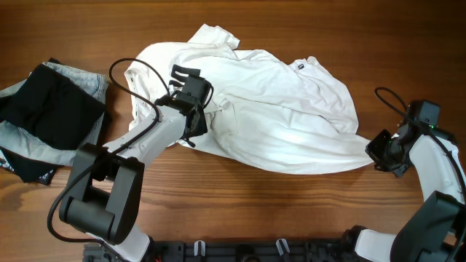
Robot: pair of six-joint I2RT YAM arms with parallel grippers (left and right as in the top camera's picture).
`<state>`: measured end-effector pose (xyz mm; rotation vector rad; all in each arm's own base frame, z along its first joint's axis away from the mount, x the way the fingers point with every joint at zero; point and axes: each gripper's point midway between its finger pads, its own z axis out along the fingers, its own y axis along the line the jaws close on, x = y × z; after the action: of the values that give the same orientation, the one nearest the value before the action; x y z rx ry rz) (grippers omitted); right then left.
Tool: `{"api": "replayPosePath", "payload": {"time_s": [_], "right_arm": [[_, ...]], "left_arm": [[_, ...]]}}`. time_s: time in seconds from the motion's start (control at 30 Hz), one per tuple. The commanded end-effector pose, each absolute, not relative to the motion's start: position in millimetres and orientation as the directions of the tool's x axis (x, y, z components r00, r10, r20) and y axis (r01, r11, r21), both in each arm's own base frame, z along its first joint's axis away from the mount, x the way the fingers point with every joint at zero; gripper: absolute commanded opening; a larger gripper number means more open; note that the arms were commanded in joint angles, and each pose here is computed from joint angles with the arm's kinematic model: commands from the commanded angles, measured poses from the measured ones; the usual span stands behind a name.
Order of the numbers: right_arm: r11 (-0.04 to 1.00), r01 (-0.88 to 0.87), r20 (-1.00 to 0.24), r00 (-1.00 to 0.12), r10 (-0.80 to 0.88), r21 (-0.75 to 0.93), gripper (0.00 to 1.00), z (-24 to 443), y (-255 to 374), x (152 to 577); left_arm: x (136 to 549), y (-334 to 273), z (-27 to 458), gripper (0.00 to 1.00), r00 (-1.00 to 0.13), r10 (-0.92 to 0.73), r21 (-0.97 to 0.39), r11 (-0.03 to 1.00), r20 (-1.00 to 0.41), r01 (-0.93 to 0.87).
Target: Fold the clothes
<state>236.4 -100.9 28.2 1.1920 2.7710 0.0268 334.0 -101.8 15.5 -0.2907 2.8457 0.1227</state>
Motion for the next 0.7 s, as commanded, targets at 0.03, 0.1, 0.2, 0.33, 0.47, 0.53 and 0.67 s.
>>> {"api": "replayPosePath", "payload": {"time_s": [0.03,0.1,0.2,0.33,0.47,0.53,0.67], "right_arm": [[0.694,0.715,-0.121,-0.685,0.719,0.079,0.08,32,-102,242],[0.694,0.715,-0.120,-0.685,0.719,0.078,0.08,32,-102,241],[0.695,0.715,-0.119,-0.685,0.719,0.078,0.08,32,-102,241],[0.695,0.715,-0.119,-0.685,0.719,0.078,0.08,32,-102,241],[0.694,0.715,-0.119,-0.685,0.719,0.078,0.08,32,-102,241],[0.696,0.714,-0.119,-0.686,0.718,0.078,0.08,32,-102,241],[0.698,0.712,-0.120,-0.688,0.716,0.077,0.08,32,-102,241]], "left_arm": [[335,-104,13,0.17,-0.944,-0.179,0.044,0.979,-0.277,-0.199],[335,-104,14,0.12,-0.943,-0.179,0.042,0.979,-0.279,-0.199],[335,-104,14,0.04,-0.943,-0.179,0.043,0.979,-0.280,-0.199],[339,-97,18,0.04,-0.943,-0.142,0.084,0.981,-0.301,-0.175],[339,-96,35,0.04,-0.944,-0.140,0.087,0.981,-0.298,-0.173],[341,-98,49,0.04,-0.941,-0.143,0.072,0.982,-0.307,-0.173],[350,-102,102,0.04,-0.908,-0.154,0.015,0.985,-0.390,-0.173]]}}
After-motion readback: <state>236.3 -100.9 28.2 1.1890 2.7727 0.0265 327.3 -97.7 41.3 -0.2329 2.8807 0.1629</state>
